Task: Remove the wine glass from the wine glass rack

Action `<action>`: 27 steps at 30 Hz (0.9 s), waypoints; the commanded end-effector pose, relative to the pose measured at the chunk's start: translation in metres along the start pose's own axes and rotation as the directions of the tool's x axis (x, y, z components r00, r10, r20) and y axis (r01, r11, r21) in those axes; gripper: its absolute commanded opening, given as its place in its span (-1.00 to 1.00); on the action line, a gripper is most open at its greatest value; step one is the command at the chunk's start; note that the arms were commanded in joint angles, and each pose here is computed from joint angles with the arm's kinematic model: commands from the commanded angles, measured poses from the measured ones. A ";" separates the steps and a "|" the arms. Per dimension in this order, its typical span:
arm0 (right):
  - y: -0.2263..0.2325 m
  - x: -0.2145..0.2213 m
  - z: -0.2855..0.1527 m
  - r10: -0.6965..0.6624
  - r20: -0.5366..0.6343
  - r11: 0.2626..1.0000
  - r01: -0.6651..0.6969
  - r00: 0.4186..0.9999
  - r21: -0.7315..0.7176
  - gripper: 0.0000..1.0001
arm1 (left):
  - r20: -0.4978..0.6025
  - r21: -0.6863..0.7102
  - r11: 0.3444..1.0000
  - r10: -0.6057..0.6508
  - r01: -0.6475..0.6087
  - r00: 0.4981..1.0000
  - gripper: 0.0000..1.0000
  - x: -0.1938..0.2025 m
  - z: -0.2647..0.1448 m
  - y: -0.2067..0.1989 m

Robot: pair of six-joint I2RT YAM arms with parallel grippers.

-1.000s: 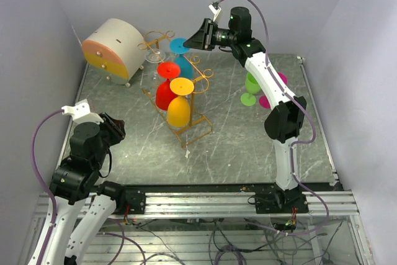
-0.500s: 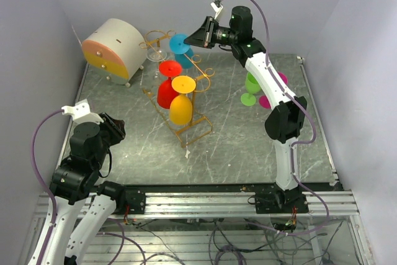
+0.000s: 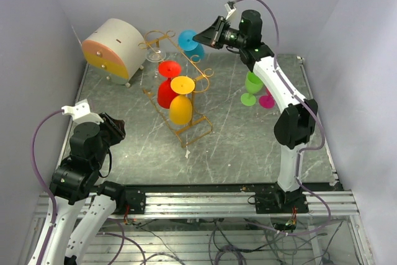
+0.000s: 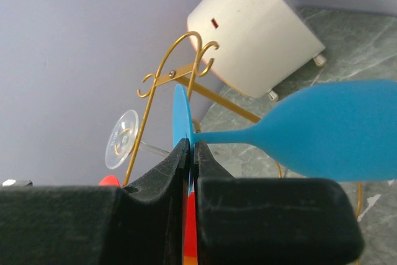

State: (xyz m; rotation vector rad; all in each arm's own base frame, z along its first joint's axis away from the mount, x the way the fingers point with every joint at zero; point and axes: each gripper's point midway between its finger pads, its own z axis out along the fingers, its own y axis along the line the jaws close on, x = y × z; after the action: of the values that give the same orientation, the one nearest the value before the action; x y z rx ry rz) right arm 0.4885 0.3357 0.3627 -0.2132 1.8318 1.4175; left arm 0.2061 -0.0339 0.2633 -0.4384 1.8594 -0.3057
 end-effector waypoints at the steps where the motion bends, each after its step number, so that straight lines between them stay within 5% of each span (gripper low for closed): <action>1: 0.018 -0.037 -0.022 -0.052 0.140 0.999 0.051 0.989 0.011 -1.00 | 0.032 -0.007 1.000 -0.010 0.010 0.999 -0.13 -0.006 0.002 0.000; 7: 0.029 -0.049 -0.032 -0.100 0.189 0.995 0.100 0.977 0.007 -1.00 | 0.033 -0.007 1.000 -0.010 0.011 0.999 -0.12 -0.007 0.002 0.000; 12: 0.054 -0.065 -0.058 -0.269 0.270 0.963 0.260 0.925 0.068 -1.00 | 0.029 -0.005 1.000 -0.008 0.009 1.000 -0.10 -0.006 0.002 -0.001; 21: 0.117 -0.046 -0.146 -0.727 0.265 0.680 0.613 0.633 0.401 -1.00 | -0.013 0.086 0.993 -0.078 0.079 0.997 -0.01 -0.011 -0.004 -0.025; 27: 0.165 0.006 -0.213 -0.837 0.248 0.547 0.746 0.487 0.380 -1.00 | -0.130 0.362 0.898 -0.218 0.251 0.967 0.22 -0.051 -0.039 -0.105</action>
State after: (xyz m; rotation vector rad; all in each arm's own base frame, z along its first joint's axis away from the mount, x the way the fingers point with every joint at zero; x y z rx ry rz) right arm 0.3158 0.2389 0.4985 -0.4638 1.2875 0.6864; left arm 0.2087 -0.0634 0.2926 -0.4512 1.8700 -0.5079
